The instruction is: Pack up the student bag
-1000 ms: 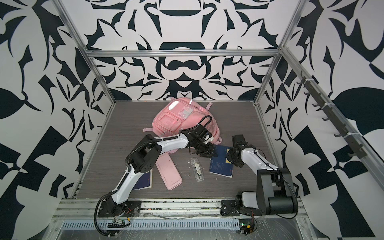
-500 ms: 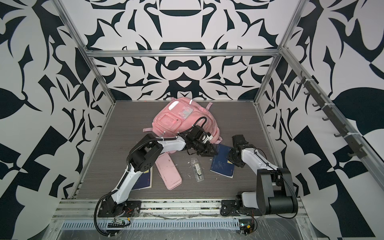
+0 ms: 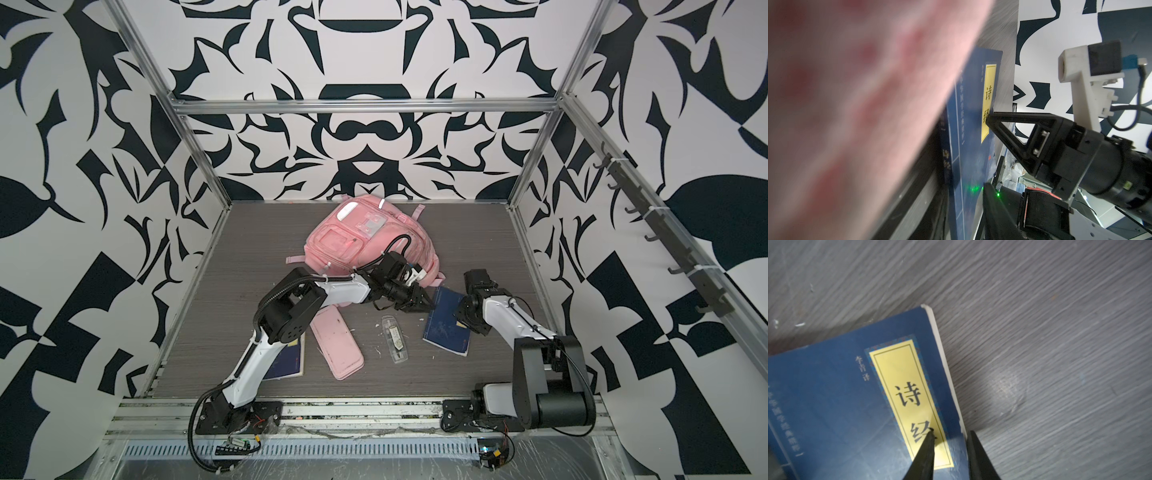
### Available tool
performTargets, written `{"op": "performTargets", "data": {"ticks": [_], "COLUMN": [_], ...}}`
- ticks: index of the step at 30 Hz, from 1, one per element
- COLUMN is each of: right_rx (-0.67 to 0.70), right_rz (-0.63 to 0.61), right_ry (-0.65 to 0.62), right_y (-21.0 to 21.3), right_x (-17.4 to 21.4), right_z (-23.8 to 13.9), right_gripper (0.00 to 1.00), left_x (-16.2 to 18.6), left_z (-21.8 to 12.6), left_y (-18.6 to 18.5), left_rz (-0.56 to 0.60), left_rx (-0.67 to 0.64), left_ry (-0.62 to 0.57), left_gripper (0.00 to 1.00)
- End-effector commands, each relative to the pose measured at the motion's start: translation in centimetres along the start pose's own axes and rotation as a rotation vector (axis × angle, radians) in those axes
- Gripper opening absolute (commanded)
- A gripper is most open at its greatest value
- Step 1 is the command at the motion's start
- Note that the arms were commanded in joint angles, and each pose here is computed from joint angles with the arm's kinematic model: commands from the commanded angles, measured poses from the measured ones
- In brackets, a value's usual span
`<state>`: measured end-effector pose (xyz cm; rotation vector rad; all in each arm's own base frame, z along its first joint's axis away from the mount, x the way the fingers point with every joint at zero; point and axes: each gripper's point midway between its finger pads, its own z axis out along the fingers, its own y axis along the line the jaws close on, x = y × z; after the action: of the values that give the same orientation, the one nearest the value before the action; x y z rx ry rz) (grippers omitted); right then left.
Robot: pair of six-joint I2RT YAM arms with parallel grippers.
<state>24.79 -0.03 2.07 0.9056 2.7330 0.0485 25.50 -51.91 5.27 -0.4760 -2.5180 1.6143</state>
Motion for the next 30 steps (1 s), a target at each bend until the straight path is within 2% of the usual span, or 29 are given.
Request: {"op": "performTargets", "data": {"ticks": [1, 6, 14, 18, 30], "right_rx": [-0.018, -0.016, -0.007, -0.004, -0.008], "right_rz": [-0.039, -0.039, -0.043, -0.045, -0.052], "right_ry": [0.161, 0.162, 0.158, 0.157, 0.168], "right_y": [0.2, 0.1, -0.1, -0.2, -0.1], "right_x": [3.7, 3.8, 3.7, 3.8, 4.0], "right_z": [1.0, 1.0, 0.9, 0.8, 0.9], "right_gripper": [0.29, 0.29, 0.30, 0.30, 0.29], "left_x": [1.3, 1.5, 1.8, 2.3, 2.7], "left_z": [0.4, 0.5, 1.1, 1.9, 4.0], "left_y": [-5.2, -5.7, -4.5, -4.0, -3.5], "left_rz": [0.123, 0.150, 0.149, 0.159, 0.169], "left_rx": [0.129, 0.133, 0.068, 0.021, -0.008], "left_ry": [0.035, 0.037, 0.048, 0.072, 0.104], "left_gripper": [0.31, 0.31, 0.32, 0.33, 0.35]}}
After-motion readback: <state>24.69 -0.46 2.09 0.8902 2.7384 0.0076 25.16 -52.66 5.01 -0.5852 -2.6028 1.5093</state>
